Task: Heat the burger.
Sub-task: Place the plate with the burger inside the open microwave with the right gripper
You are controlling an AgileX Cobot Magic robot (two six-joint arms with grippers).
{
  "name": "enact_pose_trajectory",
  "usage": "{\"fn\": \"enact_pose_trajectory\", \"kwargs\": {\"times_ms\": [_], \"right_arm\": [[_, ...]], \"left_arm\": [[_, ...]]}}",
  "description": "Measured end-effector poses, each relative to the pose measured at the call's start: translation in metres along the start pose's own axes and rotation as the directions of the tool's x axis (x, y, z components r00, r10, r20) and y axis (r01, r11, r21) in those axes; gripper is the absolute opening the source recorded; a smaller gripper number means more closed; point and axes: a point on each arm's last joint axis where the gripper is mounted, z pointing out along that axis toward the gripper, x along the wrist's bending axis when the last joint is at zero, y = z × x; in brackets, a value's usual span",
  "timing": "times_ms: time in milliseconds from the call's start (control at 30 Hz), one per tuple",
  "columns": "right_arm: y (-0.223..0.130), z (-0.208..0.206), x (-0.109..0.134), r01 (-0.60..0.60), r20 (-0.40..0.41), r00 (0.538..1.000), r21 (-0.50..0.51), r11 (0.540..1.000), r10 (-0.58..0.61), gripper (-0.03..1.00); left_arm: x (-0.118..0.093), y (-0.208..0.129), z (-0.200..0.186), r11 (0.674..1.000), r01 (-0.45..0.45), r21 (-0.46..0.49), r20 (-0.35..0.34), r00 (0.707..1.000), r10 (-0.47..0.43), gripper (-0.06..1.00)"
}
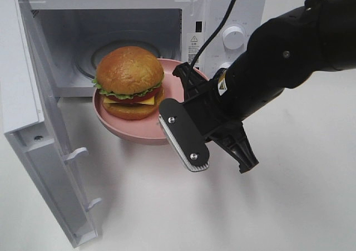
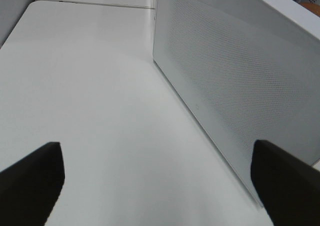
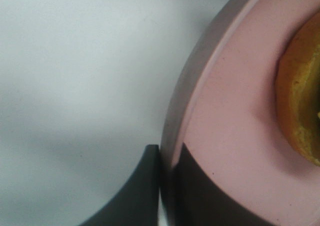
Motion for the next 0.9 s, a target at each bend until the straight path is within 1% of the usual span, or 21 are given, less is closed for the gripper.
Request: {"fn": "enact_pose_trajectory", "kwargs": {"times_ms": [200, 267, 500, 667, 800, 900], "right_arm": [[0.001, 0.006, -0.013, -0.035, -0.007, 0.999, 0.0, 0.999, 0.035, 0.02], [0.001, 0.01, -0.022, -0.053, -0.004, 0.999, 0.0, 0.999, 0.053, 0.02], [0.002, 0.017, -0.033, -0.075, -0.024, 0.997, 0.002, 0.997, 0.075, 0.02], [0.002, 0.021, -0.039, -0.101, -0.023, 0.995, 0.005, 0.995, 0.101, 0.02], [0.002, 0.026, -0.048, -0.099, -0.012, 0.995, 0.008, 0.995, 0.099, 0.02], [0.002, 0.027, -0.049, -0.096, -0.013, 0.995, 0.01, 0.995, 0.096, 0.02]], "left_arm": [[0.0, 0.0, 0.0, 1.0, 0.0, 0.0, 0.0, 1.0, 0.0, 0.93], [0.0, 0.0, 0.0, 1.0, 0.0, 0.0, 0.0, 1.0, 0.0, 0.93], [0.0, 0.0, 0.0, 1.0, 0.0, 0.0, 0.0, 1.0, 0.0, 0.93], [0.0, 0.0, 0.0, 1.0, 0.0, 0.0, 0.0, 1.0, 0.0, 0.93], [0.0, 0.0, 0.0, 1.0, 0.0, 0.0, 0.0, 1.0, 0.0, 0.93], [0.0, 0.0, 0.0, 1.0, 0.0, 0.0, 0.0, 1.0, 0.0, 0.93]]}}
